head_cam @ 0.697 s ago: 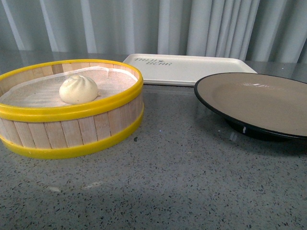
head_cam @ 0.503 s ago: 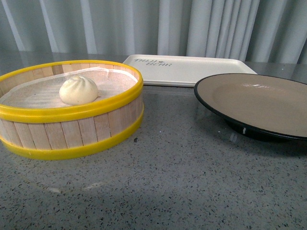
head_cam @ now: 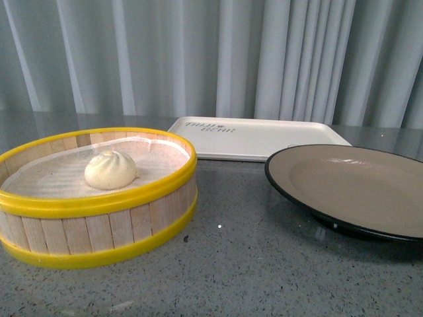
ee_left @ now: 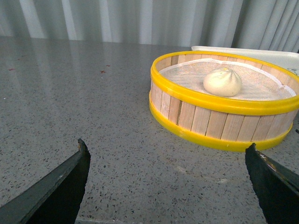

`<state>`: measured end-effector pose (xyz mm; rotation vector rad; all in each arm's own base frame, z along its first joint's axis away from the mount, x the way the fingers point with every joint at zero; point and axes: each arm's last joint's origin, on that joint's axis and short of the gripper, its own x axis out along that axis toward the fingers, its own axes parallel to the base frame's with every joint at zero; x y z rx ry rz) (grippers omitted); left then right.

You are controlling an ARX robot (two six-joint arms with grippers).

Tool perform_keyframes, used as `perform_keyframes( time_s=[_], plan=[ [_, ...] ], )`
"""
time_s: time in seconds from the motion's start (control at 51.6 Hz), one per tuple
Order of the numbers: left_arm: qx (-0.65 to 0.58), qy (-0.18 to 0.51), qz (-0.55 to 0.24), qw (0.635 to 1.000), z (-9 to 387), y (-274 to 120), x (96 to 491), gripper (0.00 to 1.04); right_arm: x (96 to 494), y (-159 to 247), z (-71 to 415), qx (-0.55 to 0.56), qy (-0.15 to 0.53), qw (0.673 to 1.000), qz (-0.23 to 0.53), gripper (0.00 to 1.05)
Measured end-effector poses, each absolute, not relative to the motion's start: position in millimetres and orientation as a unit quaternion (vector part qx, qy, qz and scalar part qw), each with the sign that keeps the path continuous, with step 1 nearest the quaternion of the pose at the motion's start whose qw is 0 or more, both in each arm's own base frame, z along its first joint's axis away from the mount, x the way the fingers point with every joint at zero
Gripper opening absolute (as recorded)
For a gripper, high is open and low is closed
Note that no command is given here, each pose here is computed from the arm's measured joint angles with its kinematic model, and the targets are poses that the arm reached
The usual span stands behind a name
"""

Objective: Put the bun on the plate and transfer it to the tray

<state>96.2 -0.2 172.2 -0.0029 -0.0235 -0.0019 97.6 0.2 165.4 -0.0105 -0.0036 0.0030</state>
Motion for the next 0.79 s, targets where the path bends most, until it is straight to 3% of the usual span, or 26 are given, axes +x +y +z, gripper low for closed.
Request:
perform_keyframes(
  time_s=[0.155, 0.29, 0.329, 0.542, 0.794],
  plan=[
    [-0.001, -0.012, -0.001, 1.000, 172, 0, 96, 0.98, 98, 0, 165, -0.005, -0.002, 1.000, 0.002, 0.96],
    [-0.036, 0.021, 0.120, 0.992, 175, 2, 106, 0.98, 98, 0, 165, -0.005, -0.002, 1.000, 0.001, 0.96],
    [-0.039, 0.019, 0.122, 0.992, 179, 3, 111, 0.98, 98, 0, 165, -0.005, -0.002, 1.000, 0.001, 0.96],
    [-0.071, -0.062, -0.008, 0.996, 243, -8, 161, 0.98, 98, 0, 165, -0.005, -0.002, 1.000, 0.001, 0.96],
    [-0.030, 0.004, -0.118, 0.993, 265, -42, 214, 0.98, 98, 0, 165, -0.005, -0.002, 1.000, 0.001, 0.96]
  ],
)
